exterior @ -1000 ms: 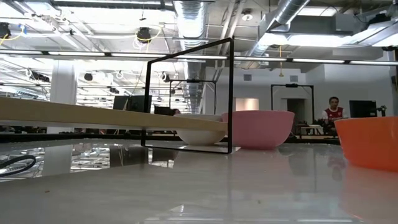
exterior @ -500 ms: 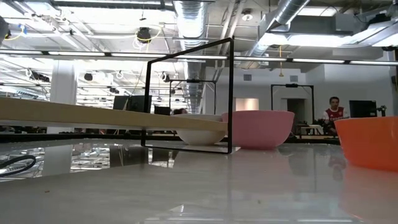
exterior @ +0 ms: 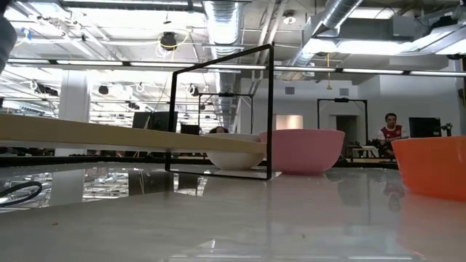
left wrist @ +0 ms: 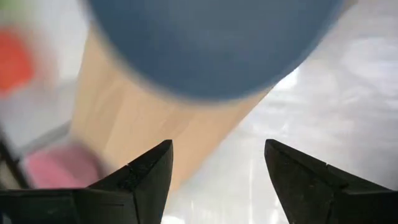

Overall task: Place and stack bowls onto a shelf
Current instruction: Stack the big pink bowl on the big blue bowl on the shelf

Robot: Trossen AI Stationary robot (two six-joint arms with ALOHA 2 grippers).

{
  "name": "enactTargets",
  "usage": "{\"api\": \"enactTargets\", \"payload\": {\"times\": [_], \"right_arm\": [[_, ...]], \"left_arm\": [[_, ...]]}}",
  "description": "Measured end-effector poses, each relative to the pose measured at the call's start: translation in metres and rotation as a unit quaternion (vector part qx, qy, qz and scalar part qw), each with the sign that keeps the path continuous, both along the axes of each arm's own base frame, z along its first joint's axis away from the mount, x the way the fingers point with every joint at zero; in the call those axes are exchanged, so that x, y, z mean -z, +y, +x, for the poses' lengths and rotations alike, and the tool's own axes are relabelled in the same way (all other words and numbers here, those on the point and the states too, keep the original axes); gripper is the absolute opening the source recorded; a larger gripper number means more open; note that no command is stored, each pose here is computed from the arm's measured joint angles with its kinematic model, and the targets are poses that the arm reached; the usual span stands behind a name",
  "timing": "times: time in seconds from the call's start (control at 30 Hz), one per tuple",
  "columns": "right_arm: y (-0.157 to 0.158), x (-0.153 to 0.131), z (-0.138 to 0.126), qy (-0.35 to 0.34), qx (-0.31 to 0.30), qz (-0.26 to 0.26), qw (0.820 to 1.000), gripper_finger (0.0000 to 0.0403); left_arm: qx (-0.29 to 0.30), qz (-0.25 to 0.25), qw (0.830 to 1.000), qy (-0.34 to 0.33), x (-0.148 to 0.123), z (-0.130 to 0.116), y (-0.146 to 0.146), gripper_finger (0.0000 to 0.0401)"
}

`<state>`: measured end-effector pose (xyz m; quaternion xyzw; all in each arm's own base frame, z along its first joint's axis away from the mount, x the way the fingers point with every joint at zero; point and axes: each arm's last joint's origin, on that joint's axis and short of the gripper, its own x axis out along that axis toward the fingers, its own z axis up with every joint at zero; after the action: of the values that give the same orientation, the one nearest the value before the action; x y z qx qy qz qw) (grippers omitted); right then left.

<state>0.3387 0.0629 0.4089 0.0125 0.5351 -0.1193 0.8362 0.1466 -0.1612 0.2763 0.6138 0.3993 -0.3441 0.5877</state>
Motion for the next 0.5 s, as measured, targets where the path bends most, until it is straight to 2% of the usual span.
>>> {"api": "enactTargets", "payload": {"times": [0.17, 0.27, 0.4, 0.5], "right_arm": [[-0.009, 0.012, 0.001, 0.03, 0.004, -0.033, 0.999, 0.0268], [-0.011, 0.028, 0.003, 0.067, -0.011, -0.045, 0.997, 0.0268], [-0.011, 0.056, 0.005, 0.124, -0.039, -0.036, 0.991, 0.0268], [-0.009, 0.08, 0.007, 0.157, -0.054, -0.015, 0.986, 0.0268]], "left_arm": [[-0.061, -0.006, 0.996, -0.066, -0.015, -0.004, 0.016, 0.0239], [-0.12, -0.058, 0.985, -0.112, -0.035, -0.009, 0.029, 0.0239], [-0.222, -0.158, 0.951, -0.15, -0.06, -0.011, 0.053, 0.0239], [-0.281, -0.24, 0.911, -0.183, -0.074, -0.011, 0.069, 0.0239]]}}
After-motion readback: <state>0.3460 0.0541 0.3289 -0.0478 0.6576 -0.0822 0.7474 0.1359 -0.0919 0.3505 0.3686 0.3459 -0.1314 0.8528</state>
